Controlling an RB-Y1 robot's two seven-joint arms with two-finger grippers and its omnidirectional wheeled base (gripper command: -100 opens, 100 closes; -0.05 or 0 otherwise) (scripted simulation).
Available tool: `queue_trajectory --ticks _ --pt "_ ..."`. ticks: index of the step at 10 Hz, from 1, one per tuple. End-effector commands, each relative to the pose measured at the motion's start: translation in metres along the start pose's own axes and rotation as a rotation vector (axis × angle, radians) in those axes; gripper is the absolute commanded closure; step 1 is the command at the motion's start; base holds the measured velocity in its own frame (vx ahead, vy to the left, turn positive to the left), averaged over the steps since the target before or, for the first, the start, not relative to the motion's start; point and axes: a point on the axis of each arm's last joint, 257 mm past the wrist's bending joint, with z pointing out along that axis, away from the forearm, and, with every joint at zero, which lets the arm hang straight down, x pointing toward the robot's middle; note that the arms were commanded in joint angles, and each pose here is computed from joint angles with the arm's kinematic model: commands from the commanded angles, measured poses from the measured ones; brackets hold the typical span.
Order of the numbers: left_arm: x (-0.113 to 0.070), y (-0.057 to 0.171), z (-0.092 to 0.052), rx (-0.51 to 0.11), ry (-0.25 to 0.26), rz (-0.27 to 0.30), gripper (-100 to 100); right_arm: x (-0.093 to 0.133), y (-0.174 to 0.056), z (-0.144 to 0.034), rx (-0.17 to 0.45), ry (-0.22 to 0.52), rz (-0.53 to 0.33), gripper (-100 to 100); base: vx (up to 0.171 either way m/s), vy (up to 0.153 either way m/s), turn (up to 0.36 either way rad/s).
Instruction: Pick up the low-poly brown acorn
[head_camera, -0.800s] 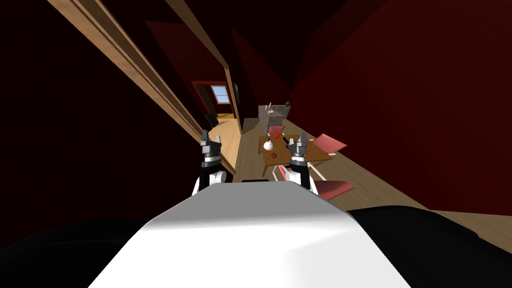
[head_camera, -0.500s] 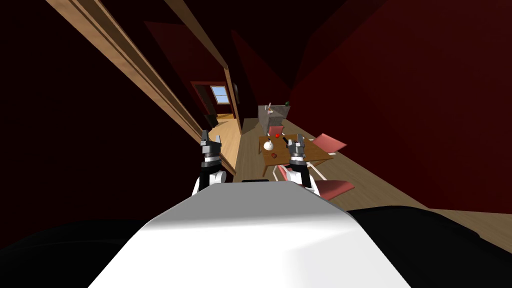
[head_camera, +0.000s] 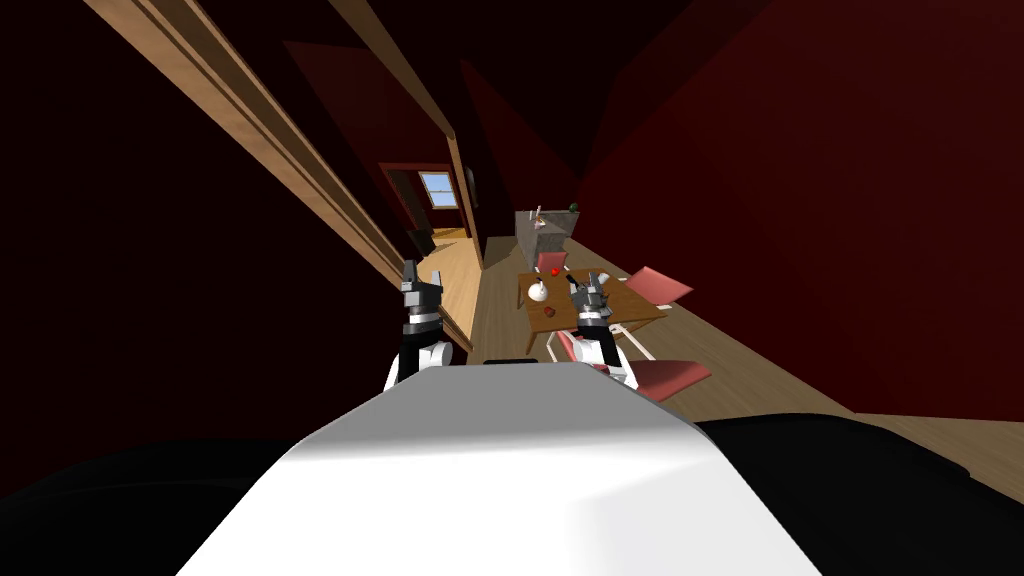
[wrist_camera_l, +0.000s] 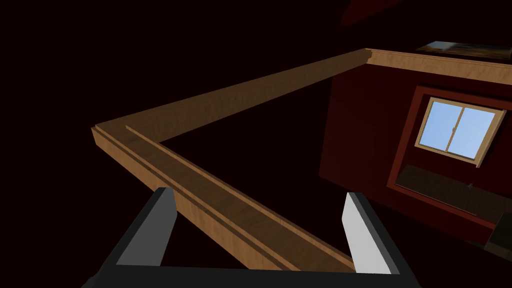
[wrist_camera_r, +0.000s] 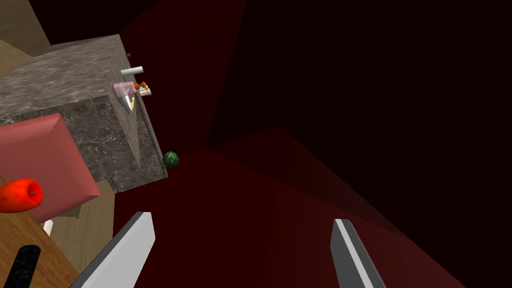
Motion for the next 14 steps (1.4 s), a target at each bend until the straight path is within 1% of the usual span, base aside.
queue_trajectory --ticks 1,2,3,4,5,6,7,8,9,10,11,12,13,14 --pt "0.0 0.0 0.0 0.0 0.0 0.0 0 -0.001 -0.011 0.0 0.027 -0.005 0.052 -100 0.017 0.032 -0.011" --pt "0.0 0.0 0.0 0.0 0.0 0.0 0 -0.006 -0.027 0.0 0.07 -0.016 0.11 -100 0.02 0.026 -0.023" --pt "0.0 0.0 0.0 0.0 0.0 0.0 0 -0.006 -0.027 0.0 0.07 -0.017 0.122 -100 0.017 0.021 -0.012" --pt "0.0 0.0 0.0 0.0 0.0 0.0 0 -0.012 -0.044 0.001 0.114 -0.032 0.185 -100 0.017 0.027 -0.022" --pt "0.0 0.0 0.0 0.0 0.0 0.0 0 -0.012 -0.044 0.001 0.114 -0.032 0.196 -100 0.014 0.022 -0.015" --pt "0.0 0.0 0.0 0.0 0.0 0.0 0 -0.017 -0.062 0.001 0.16 -0.051 0.258 -100 0.017 0.027 -0.033" --pt "0.0 0.0 0.0 0.0 0.0 0.0 0 -0.017 -0.062 0.001 0.16 -0.053 0.274 -100 0.013 0.026 -0.013" --pt "0.0 0.0 0.0 0.0 0.0 0.0 0 -0.023 -0.081 0.0 0.207 -0.075 0.337 -100 0.016 0.027 -0.025" --pt "0.0 0.0 0.0 0.0 0.0 0.0 0 -0.023 -0.081 0.0 0.207 -0.077 0.355 -100 0.014 0.022 -0.015" --pt "0.0 0.0 0.0 0.0 0.0 0.0 0 -0.029 -0.101 -0.002 0.255 -0.103 0.413 -100 0.016 0.028 -0.032" --pt "0.0 0.0 0.0 0.0 0.0 0.0 0 -0.029 -0.101 -0.002 0.254 -0.106 0.438 -100 0.013 0.022 -0.021" --pt "0.0 0.0 0.0 0.0 0.0 0.0 0 -0.034 -0.121 -0.004 0.303 -0.135 0.497 -100 0.015 0.023 -0.033" --pt "0.0 0.0 0.0 0.0 0.0 0.0 0 -0.034 -0.121 -0.004 0.302 -0.139 0.523 -100 0.012 0.023 -0.016" --pt "0.0 0.0 0.0 0.0 0.0 0.0 0 -0.039 -0.141 -0.007 0.351 -0.171 0.58 -100 0.013 0.023 -0.042"
